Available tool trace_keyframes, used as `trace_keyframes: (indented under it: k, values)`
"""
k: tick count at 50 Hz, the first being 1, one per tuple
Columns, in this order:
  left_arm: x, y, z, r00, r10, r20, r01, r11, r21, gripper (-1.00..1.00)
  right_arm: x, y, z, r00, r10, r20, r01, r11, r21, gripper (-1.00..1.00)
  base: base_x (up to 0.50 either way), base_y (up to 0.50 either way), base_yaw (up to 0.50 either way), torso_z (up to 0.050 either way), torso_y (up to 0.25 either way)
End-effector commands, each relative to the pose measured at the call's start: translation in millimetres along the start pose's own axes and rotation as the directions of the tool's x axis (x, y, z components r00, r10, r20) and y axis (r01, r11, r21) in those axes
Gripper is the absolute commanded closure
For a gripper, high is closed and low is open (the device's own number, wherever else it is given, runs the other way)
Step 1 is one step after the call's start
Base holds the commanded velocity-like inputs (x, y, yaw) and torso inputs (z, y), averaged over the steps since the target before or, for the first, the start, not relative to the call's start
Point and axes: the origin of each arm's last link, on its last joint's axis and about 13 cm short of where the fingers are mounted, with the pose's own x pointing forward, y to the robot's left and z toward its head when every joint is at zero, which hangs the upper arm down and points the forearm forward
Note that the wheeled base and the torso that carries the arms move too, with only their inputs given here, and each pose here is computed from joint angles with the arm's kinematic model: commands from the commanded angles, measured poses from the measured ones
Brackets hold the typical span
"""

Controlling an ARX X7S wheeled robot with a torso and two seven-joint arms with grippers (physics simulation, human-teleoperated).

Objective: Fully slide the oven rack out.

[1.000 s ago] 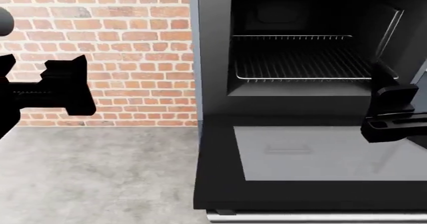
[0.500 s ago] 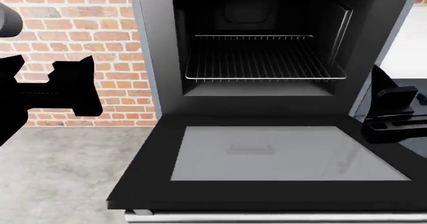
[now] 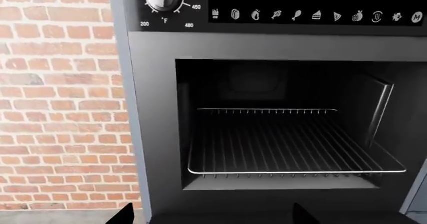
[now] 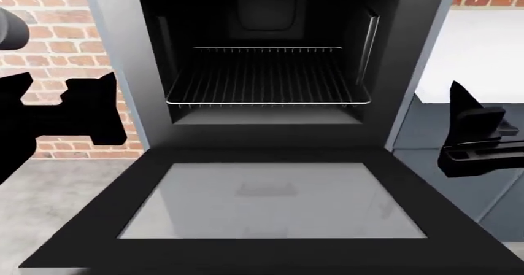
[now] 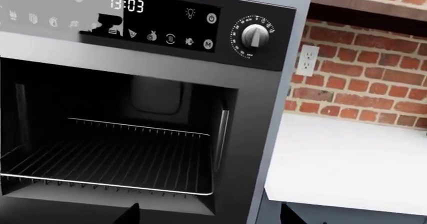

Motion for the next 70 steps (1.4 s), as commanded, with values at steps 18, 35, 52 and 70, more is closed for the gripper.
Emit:
trace_keyframes:
  k: [18,35,52,70]
  values:
    - [-0.5,-1.8,1.4,1.0,0.001,0.001,-0.001,1.0,0.007,-1.0,-0.6,0.2,-2.7,1.0,0.006,-0.012,-0.006,1.0,0.007,-1.0,0.41,-0.03,0.0,0.0,0.0]
    - [-1.1,-1.3,1.1,1.0,0.005,-0.001,-0.005,1.0,0.006,-1.0,1.0,0.3,-3.4,1.0,0.004,-0.016,-0.004,1.0,0.015,-1.0,0.15,0.0,0.0,0.0,0.001]
    - [0.4,-1.9,0.4,1.0,0.012,-0.011,-0.012,1.0,0.018,-1.0,0.8,0.4,-6.1,1.0,0.01,-0.024,-0.01,1.0,0.01,-1.0,0.19,0.0,0.0,0.0,0.0]
    - [0.1,-3.4,-1.4,1.0,-0.001,-0.023,0.002,1.0,0.024,-1.0,0.4,-0.9,-3.7,0.999,0.005,-0.035,-0.004,1.0,0.03,-1.0,0.16,0.0,0.0,0.0,0.001]
